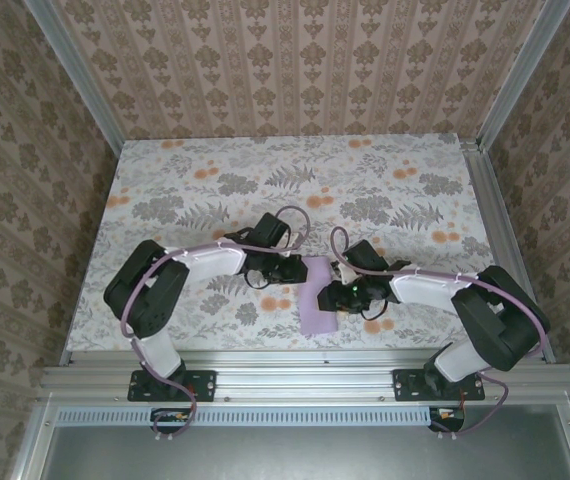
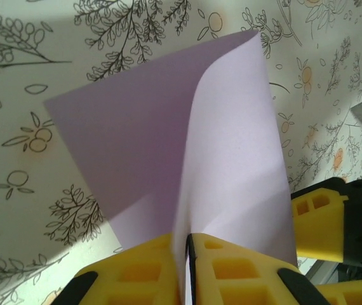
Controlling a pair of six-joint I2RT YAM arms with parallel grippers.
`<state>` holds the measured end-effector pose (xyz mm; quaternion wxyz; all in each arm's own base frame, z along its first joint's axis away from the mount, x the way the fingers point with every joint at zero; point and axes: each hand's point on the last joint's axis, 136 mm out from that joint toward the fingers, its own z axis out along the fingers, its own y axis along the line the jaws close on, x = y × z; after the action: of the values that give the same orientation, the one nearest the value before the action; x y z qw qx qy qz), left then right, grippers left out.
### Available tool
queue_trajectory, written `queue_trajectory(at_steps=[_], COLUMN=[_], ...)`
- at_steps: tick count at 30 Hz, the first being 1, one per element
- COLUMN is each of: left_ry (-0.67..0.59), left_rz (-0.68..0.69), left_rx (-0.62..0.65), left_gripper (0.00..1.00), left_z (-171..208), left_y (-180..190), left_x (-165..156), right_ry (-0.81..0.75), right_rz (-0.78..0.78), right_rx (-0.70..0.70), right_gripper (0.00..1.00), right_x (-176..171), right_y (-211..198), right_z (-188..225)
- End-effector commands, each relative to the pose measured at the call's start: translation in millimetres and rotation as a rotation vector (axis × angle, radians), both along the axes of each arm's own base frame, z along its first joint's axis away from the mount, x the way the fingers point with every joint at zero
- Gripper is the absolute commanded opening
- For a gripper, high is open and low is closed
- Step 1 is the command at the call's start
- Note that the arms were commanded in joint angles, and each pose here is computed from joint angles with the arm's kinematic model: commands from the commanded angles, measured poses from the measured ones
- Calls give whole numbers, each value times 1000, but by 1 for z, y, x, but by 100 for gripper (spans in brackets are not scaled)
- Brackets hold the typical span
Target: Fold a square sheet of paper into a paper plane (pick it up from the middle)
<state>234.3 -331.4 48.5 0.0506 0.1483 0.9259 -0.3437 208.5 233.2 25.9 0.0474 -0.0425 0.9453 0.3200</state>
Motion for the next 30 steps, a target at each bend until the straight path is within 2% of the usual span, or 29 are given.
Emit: queue_trajectory(at_steps=[1, 15, 30], left_ry=[17, 17, 17], left_rz=[-39, -69, -98], left_rx=[19, 11, -7], left_gripper=[14, 14, 16], left_z=[-4, -2, 1], left_y=[1, -9, -22], left_x=[0, 5, 14], right_ry=[-32, -67, -89], right_rz=[2, -25, 22], right_rx=[-54, -67, -140], right_gripper=[50, 56, 36], right_x=[9, 37, 47], right_y=[-12, -25, -34], right_z=[5, 9, 1])
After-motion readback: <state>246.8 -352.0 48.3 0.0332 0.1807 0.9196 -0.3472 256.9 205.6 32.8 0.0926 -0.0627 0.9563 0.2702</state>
